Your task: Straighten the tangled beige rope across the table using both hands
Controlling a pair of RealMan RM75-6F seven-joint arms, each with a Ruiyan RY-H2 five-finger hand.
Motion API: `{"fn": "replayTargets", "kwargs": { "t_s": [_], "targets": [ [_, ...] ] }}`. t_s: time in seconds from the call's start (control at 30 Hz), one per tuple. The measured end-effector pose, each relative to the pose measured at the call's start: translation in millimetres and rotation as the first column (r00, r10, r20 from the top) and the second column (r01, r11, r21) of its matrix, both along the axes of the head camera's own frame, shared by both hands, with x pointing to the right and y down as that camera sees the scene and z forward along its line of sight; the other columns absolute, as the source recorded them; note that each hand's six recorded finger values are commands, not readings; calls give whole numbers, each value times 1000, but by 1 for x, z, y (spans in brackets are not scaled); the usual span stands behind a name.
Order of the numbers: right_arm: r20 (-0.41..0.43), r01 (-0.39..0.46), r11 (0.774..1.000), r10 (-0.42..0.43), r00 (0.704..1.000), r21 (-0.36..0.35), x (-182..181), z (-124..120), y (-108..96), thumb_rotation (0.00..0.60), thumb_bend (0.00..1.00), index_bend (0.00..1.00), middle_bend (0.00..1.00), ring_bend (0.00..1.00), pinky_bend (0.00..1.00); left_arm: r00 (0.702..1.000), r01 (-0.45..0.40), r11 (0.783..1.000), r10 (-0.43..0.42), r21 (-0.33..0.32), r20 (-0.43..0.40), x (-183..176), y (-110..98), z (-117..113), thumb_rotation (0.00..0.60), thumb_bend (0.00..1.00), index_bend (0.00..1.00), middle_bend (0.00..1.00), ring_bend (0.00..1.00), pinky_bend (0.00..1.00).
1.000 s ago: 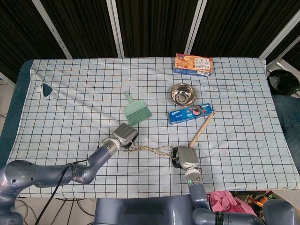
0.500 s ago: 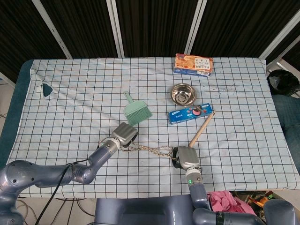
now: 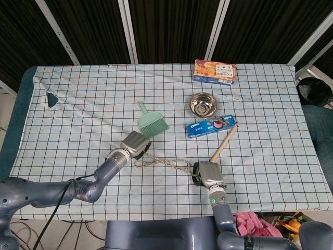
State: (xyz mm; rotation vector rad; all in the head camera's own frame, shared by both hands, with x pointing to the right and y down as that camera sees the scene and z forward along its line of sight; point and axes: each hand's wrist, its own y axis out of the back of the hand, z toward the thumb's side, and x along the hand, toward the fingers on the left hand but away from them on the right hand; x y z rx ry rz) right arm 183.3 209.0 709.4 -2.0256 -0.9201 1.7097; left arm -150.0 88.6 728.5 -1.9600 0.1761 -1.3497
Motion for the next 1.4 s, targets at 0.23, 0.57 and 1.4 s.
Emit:
{"fn": "replayTargets", "kwargs": {
  "t_s": [0.23, 0.57, 1.4],
  "targets": [
    [-21, -14, 998, 15, 1000, 65, 23, -24, -22, 600, 450, 629, 1000, 1000, 1000, 999, 42, 998, -42, 41, 12, -26, -21, -17, 600, 495, 603, 1000, 913, 808],
    [-133, -43, 986, 65, 989, 161, 90, -62, -55, 600, 457, 629, 1000, 1000, 1000, 990, 132, 986, -136, 100, 32, -90, -46, -47, 600, 495, 604, 1000, 913, 808],
    [-328, -179, 960, 244, 913, 216, 254, -91, -98, 600, 458, 629, 1000, 1000, 1000, 937, 317, 939, -332, 136, 106, -239, -47, -69, 600, 495, 607, 1000, 913, 808]
  ]
}}
